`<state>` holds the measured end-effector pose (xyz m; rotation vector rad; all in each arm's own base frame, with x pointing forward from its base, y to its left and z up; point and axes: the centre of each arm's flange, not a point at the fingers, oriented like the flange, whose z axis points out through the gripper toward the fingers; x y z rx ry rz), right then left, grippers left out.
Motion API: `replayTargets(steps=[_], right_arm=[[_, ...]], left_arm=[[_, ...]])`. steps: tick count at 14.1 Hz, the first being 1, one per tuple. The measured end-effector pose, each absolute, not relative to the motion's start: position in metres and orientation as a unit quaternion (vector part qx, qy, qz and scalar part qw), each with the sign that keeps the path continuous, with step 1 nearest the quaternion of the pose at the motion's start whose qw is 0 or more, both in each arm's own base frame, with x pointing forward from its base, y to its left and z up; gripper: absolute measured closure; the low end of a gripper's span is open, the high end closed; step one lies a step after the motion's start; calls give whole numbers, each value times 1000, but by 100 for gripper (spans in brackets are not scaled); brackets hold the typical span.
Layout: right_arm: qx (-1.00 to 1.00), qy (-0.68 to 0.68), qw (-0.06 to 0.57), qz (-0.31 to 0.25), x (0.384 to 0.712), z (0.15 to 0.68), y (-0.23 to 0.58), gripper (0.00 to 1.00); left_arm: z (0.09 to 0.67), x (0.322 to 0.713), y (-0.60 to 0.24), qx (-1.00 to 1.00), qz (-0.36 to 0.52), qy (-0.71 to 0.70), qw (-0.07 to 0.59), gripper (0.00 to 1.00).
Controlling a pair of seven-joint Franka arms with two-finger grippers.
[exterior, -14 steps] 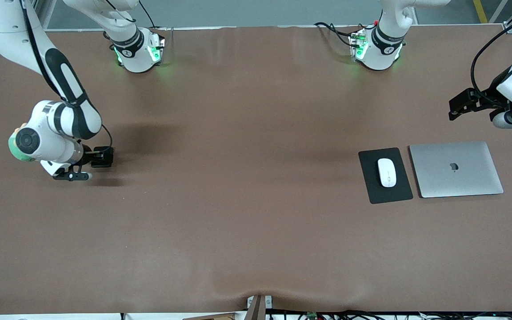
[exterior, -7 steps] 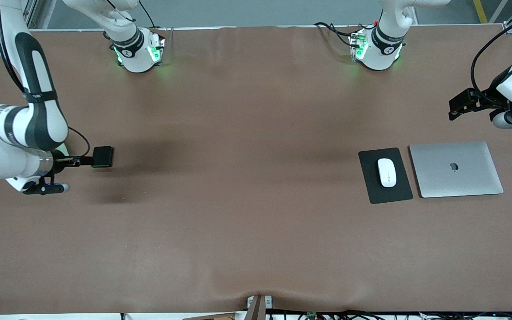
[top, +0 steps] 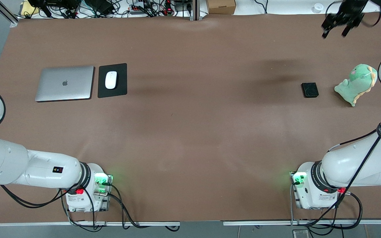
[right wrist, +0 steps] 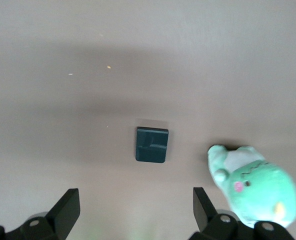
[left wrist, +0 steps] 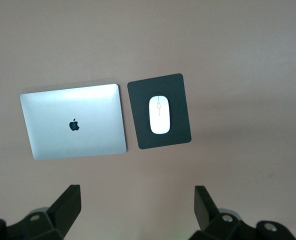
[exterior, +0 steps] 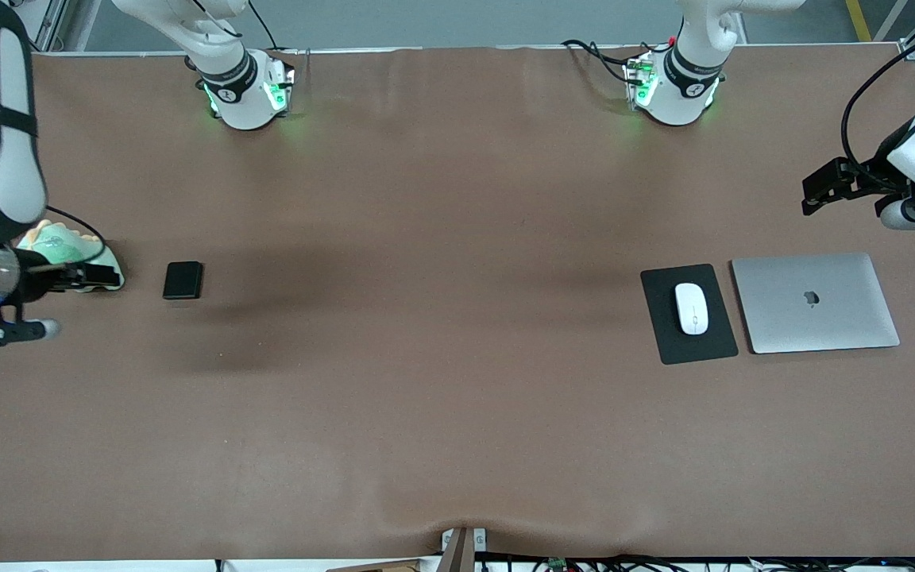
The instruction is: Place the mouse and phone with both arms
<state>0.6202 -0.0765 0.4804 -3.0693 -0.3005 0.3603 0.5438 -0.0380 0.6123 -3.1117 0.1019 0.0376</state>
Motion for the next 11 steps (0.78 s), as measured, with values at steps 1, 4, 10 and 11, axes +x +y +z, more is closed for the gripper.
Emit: replayTargets(steps=[1,4,10,11], right_arm=[[-986,-119,21,113,619,502,-76,0],[-985,-136,20,100,617,539,-75,0],[-994,-56,16,88,592,607,-62,0],[-995,-53,15,82,585,618,-57,0]], left_arm=[[612,544,-38,-999,12,33,14,0],[612,544,-38,-999,12,33,14,0],[612,544,-38,-999,12,33,14,0],[613,544,-38,-999,10,33,14,0]])
